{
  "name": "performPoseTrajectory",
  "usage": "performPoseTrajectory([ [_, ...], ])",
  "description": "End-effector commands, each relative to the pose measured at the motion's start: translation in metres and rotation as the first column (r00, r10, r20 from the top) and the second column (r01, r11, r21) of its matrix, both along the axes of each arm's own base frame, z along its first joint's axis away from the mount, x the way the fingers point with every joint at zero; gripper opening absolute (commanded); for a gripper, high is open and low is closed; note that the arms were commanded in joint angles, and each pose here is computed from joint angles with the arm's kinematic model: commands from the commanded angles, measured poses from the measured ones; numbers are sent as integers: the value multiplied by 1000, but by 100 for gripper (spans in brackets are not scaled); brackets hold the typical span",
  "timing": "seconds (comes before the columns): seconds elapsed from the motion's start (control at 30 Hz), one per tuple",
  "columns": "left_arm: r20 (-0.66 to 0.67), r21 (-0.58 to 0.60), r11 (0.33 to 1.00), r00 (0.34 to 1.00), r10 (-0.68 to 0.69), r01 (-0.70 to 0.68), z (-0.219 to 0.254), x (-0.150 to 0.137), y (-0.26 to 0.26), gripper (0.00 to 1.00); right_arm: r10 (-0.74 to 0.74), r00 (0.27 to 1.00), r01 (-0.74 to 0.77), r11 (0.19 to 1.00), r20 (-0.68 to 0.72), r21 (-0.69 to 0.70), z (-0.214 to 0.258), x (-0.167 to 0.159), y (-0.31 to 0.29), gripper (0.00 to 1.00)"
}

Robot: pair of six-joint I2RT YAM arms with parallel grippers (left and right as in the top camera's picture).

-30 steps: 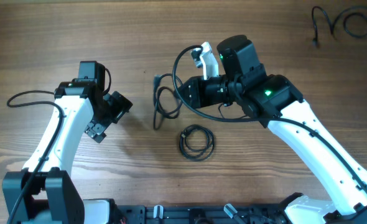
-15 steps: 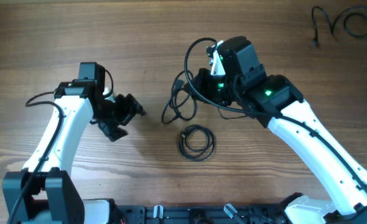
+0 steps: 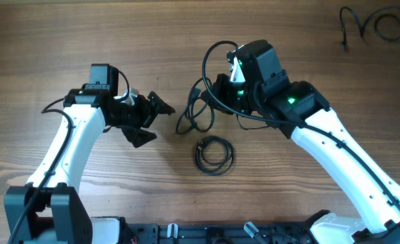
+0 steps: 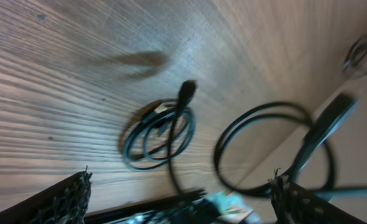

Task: Untangle cables
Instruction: 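Grasp a second black cable with the right gripper and lift it, then grasp the lifted cable's plug end with the left gripper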

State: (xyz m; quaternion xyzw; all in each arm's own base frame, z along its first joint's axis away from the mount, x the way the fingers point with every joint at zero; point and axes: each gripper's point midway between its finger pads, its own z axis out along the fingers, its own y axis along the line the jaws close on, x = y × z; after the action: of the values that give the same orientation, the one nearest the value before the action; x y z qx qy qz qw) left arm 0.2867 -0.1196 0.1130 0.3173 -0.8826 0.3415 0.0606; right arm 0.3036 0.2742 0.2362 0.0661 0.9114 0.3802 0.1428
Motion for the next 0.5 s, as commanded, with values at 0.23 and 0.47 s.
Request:
performPoseTrajectory([
  [0.23, -289, -139, 964, 941, 179, -226, 19, -14, -26, 89, 10, 999, -15, 997, 53, 80, 18, 12, 13, 4],
  [0.47, -370, -191, 933, 902, 221, -306, 29, -10, -35, 84, -31, 998, 23, 990, 54, 142, 30, 19, 20, 4],
])
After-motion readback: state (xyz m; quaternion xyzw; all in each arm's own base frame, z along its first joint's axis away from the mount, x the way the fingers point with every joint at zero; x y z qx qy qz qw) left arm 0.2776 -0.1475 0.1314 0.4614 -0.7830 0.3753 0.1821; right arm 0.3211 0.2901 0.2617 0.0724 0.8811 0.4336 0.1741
